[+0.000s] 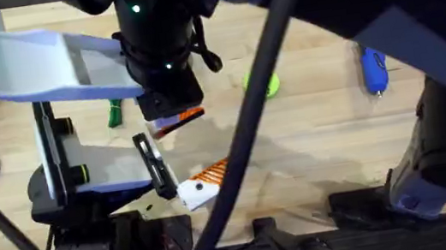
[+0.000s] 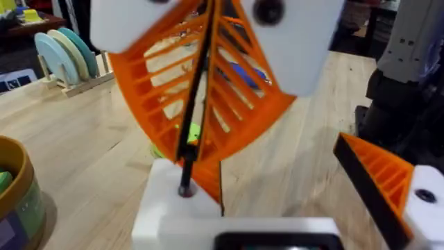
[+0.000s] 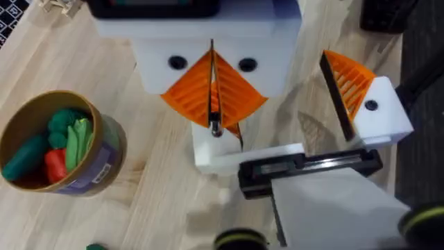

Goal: Pick up the gripper from the table and insert it into the empty holder that is missing its gripper. Then pick up a screw, insert it into the mounting hole, and use the screwdriver to tighten it. Finally, clean up the table by picking up the vegetable and placing it into the bucket.

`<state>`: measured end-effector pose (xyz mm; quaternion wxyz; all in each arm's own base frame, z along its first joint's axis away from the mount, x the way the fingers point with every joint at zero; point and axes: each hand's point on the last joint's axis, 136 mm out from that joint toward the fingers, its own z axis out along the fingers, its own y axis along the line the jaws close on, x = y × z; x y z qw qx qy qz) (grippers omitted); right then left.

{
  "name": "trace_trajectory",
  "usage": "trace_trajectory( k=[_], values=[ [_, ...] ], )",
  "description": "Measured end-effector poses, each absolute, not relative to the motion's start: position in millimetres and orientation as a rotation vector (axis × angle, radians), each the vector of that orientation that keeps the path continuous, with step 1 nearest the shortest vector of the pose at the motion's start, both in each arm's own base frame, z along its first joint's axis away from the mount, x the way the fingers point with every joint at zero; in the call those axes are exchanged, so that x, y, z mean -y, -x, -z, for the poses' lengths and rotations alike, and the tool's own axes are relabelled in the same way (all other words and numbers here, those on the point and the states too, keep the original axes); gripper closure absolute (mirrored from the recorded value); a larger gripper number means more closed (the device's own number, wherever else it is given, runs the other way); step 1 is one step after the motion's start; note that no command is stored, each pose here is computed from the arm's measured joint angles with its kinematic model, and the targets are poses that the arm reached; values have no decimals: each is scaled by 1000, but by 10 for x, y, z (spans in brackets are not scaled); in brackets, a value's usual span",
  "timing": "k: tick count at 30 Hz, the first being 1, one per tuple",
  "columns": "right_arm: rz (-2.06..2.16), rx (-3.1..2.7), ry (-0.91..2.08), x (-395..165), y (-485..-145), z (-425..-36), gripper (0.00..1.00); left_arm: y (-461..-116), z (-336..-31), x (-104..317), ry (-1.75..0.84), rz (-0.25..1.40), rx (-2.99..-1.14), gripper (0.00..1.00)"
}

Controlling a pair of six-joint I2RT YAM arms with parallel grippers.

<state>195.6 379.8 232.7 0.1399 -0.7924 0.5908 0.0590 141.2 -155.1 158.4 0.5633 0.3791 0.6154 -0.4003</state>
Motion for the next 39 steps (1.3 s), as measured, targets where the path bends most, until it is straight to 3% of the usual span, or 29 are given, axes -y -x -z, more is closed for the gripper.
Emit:
trace_trajectory(
  k=[39],
  values=[
    [-172, -1708, 2280, -3761, -1943, -2383, 995, -1412, -1584, 1551, -893, 942, -1448, 14]
  ],
)
